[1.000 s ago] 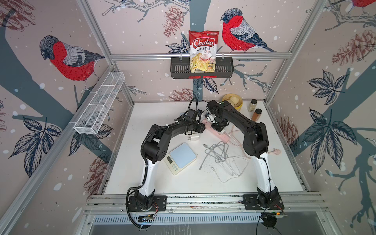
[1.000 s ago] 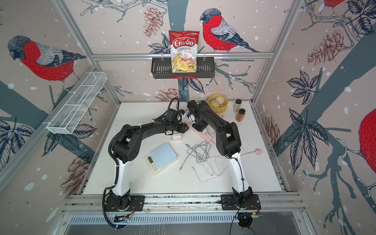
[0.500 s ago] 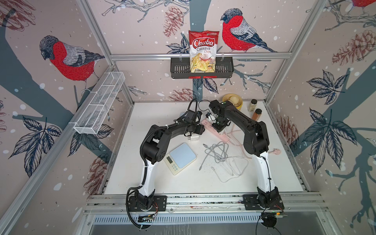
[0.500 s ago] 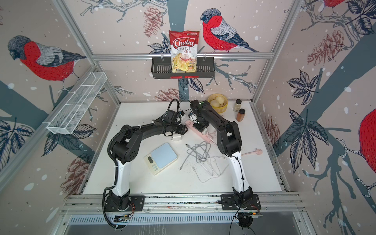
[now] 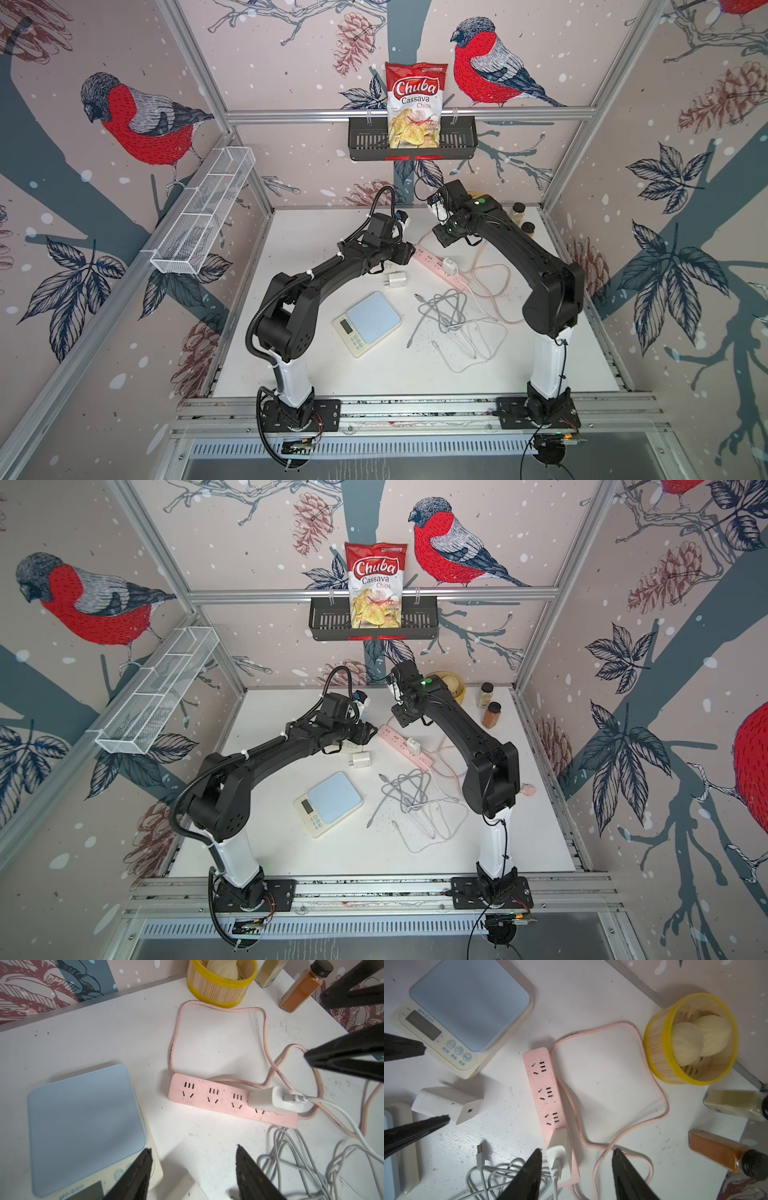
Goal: Charge the electronic scale
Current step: Insert the plug into the socket, then adjust the electronic scale at the center of the board.
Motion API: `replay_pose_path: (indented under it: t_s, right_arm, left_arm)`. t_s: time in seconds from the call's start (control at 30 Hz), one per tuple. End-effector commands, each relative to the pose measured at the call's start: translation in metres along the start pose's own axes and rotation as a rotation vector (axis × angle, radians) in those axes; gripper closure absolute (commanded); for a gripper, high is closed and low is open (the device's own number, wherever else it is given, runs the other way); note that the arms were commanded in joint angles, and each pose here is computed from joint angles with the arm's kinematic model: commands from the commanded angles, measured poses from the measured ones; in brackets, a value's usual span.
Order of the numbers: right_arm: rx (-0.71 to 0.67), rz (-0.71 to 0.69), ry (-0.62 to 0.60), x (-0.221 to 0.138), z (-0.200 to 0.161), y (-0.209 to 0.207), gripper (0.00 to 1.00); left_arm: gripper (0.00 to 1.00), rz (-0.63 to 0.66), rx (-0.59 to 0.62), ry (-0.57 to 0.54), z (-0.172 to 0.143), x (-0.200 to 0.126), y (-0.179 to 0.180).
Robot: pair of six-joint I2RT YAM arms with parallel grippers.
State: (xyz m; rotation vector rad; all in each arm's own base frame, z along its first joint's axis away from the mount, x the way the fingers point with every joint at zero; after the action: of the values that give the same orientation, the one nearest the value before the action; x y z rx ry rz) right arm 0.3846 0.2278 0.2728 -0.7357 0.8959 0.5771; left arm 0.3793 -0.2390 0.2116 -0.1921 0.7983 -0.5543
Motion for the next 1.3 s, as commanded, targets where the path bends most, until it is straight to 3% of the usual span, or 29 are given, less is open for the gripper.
replay_pose_path:
  t_s: [0.0,0.13,0.23,0.37,0.47,0.73,0.93,1.27]
  right_arm:
    - [0.114,-0.111,-0.106,-0.038,-0.003,0.006,0.46]
    - [0.167,-0.141,-0.233,-0.076,-0.034,0.054,0.48]
    - [0.207,-0.085,-0.317,-0.087,-0.066,0.107,0.49]
    - [0.324,0.11,-0.39,-0.074,-0.104,0.184,0.52]
    - [0.355,0.222,-0.366,-0.048,-0.118,0.234,0.53]
    - [0.227,0.36,-0.248,-0.002,-0.073,0.322,0.56]
    - [0.223,0.442,-0.204,0.027,-0.064,0.34,0.59]
    - [0.373,0.455,-0.212,0.043,-0.082,0.277,0.6]
  left_arm:
    - [0.37,0.051,0.019,-0.009,-0.009,-0.023,0.004]
    - [0.36,0.085,-0.02,-0.025,-0.03,-0.06,0.021]
    - [0.36,0.111,-0.096,-0.037,-0.053,-0.089,0.046]
    - [0.35,0.178,-0.22,-0.04,-0.087,-0.115,0.078]
    - [0.35,0.141,-0.303,-0.006,-0.109,-0.12,0.092]
    - [0.35,0.009,-0.464,0.205,-0.138,-0.085,0.107]
    - [0.38,-0.005,-0.529,0.246,-0.156,-0.079,0.108]
    - [0.42,-0.048,-0.648,0.2,-0.192,-0.105,0.096]
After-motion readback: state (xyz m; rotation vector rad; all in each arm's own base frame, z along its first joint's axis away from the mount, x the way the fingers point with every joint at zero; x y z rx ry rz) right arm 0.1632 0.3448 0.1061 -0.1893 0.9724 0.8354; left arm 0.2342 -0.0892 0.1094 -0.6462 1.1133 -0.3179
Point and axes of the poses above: each gripper's point midway between its finger pads, its own x axis out along the fingers, its own y axis along the line the jaws close on, z = x × y, the point moved 8 cm from there along -x, back along the fingers, and after that the axes turned 15 degrees about -x, right-handed, at the moved point
